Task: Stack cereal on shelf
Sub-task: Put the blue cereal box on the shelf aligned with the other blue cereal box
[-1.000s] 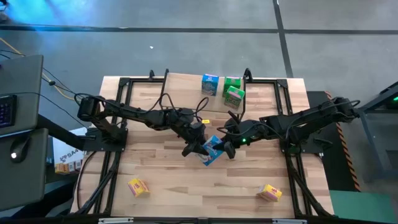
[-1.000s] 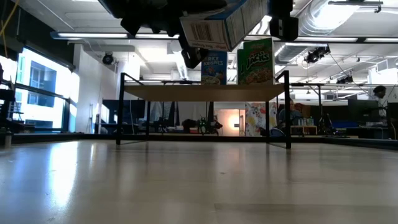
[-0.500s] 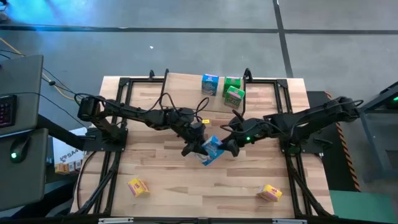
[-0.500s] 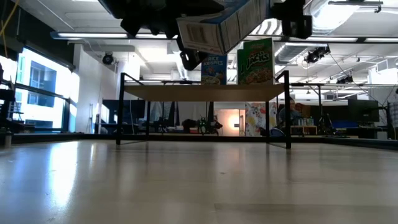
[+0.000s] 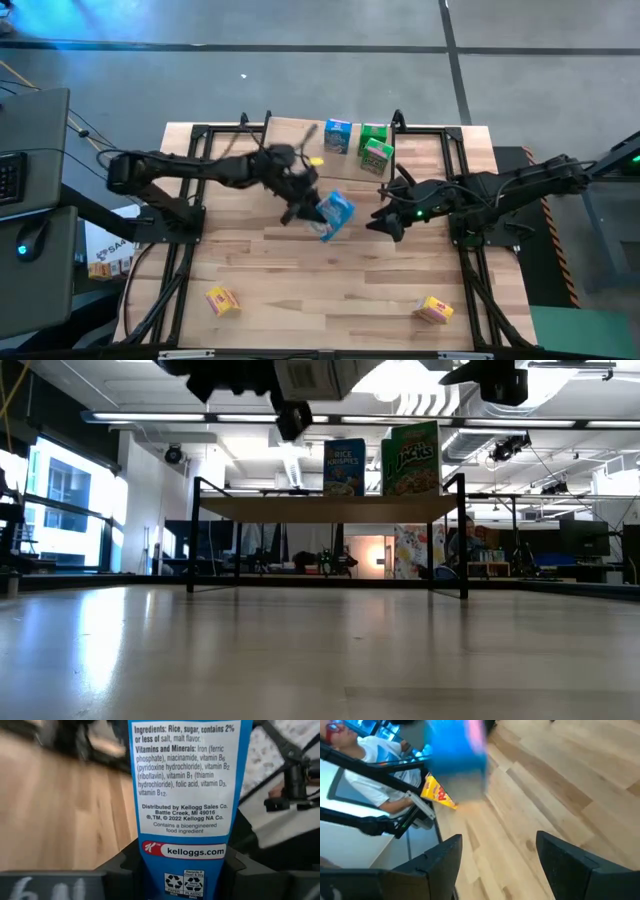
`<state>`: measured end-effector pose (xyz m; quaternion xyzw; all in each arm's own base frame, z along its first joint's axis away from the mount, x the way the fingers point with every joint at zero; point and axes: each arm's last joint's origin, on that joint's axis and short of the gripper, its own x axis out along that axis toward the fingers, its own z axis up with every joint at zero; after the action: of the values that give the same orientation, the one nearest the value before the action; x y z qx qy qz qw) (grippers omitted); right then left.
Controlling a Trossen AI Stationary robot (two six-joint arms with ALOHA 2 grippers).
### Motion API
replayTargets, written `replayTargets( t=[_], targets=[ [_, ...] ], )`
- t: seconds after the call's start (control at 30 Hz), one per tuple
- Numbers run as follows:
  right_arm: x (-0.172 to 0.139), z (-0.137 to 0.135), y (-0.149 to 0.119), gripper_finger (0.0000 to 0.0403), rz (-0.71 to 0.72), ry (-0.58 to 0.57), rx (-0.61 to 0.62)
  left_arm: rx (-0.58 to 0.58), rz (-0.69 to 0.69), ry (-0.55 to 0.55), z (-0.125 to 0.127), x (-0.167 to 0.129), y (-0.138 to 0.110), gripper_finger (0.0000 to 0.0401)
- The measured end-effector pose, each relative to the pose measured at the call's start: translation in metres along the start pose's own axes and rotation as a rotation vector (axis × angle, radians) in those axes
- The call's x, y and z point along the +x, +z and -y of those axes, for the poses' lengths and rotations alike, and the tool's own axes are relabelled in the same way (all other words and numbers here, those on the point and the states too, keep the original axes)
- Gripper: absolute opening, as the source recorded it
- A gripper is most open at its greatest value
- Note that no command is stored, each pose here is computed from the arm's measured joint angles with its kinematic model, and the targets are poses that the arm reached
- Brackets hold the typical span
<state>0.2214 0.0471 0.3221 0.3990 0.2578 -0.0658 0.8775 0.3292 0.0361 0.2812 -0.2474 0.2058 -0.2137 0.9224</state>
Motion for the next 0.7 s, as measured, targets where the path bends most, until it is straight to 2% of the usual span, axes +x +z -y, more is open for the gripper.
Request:
replayTargets(
  t=[0.17, 0.33, 0.47, 0.6, 0.7],
  targets=[
    [0.0, 0.001, 0.001, 0.0252, 0.026, -0.021, -0.008, 0.129, 0.162, 0.125, 0.013, -0.045, 0.022, 0.0129],
    [0.0, 0.001, 0.001, 0.0252, 0.044, -0.035, -0.008, 0.216, 0.332, 0.281, 0.01, -0.069, 0.025, 0.0129],
    [0.0, 0.001, 0.001, 0.0252, 0.051, -0.04, -0.003, 0.213, 0.444, 0.38, -0.005, -0.068, 0.016, 0.0129],
    [0.0, 0.002, 0.002, 0.0252, 0.078, -0.059, -0.001, 0.175, 0.432, 0.519, -0.021, -0.053, -0.002, 0.0129],
    [0.0, 0.002, 0.003, 0.0252, 0.112, -0.083, -0.004, 0.217, 0.428, 0.643, -0.026, -0.04, -0.008, 0.0129]
  ],
)
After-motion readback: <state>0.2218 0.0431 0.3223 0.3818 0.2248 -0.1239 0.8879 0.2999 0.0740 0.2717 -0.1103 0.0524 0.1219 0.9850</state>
